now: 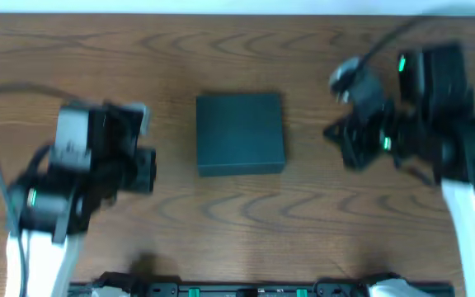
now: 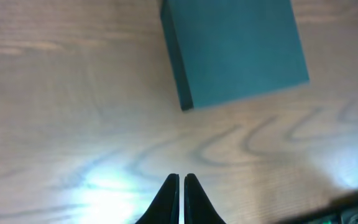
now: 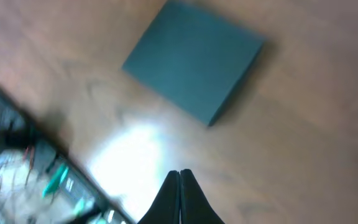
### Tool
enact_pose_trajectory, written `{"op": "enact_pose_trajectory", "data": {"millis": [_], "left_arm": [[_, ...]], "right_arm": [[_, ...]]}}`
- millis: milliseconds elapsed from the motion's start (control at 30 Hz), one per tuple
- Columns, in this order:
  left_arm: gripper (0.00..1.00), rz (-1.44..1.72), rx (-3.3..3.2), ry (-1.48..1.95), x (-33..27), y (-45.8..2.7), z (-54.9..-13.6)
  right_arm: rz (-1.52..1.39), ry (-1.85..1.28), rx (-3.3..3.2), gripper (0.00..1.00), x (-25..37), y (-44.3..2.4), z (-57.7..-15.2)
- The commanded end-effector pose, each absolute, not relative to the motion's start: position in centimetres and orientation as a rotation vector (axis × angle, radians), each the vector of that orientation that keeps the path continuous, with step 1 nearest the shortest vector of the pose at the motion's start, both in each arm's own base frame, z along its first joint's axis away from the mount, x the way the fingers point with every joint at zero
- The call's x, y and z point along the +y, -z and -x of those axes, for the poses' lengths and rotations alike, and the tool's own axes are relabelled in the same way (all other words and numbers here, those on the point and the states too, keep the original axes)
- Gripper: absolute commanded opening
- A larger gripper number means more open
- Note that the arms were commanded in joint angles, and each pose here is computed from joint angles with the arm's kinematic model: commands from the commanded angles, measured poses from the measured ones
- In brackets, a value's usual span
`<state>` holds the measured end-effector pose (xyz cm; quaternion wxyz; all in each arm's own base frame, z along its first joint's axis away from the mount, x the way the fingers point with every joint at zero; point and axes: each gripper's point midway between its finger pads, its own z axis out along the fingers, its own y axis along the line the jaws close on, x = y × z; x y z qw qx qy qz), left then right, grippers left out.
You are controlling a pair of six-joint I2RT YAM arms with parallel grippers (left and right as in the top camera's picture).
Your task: Pack container
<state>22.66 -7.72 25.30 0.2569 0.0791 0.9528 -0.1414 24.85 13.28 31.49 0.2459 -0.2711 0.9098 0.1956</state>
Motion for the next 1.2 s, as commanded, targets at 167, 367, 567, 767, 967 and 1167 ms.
{"op": "enact_pose_trajectory", "data": {"millis": [167, 367, 567, 767, 967, 1167], "left_arm": [[0.54, -0.203, 2.412, 0.479, -7.5, -23.5, -14.8], [0.95, -0.069, 2.406, 0.533, -7.4, -23.5, -14.1], [0.95, -0.058, 2.411, 0.533, -7.3, -23.4, -14.1], [0.95, -0.058, 2.411, 0.533, -7.3, -23.4, -14.1], [0.96, -0.058, 2.411, 0.533, -7.3, -23.4, -14.1], [0.95, -0.06, 2.364, 0.402, -5.7, -23.7, -14.4]], "right_arm": [[0.504, -0.671, 2.6, 0.29, 12.7, -22.8, -17.0], [0.258, -0.731, 2.66, 0.99, 12.1, -21.7, -15.1], [0.259, -0.731, 2.664, 0.99, 12.1, -21.6, -15.1], [0.259, -0.731, 2.664, 0.99, 12.1, -21.6, -15.1], [0.259, -0.731, 2.664, 0.99, 12.1, -21.6, -15.2], [0.259, -0.731, 2.664, 0.99, 12.1, -21.6, -15.2]]}}
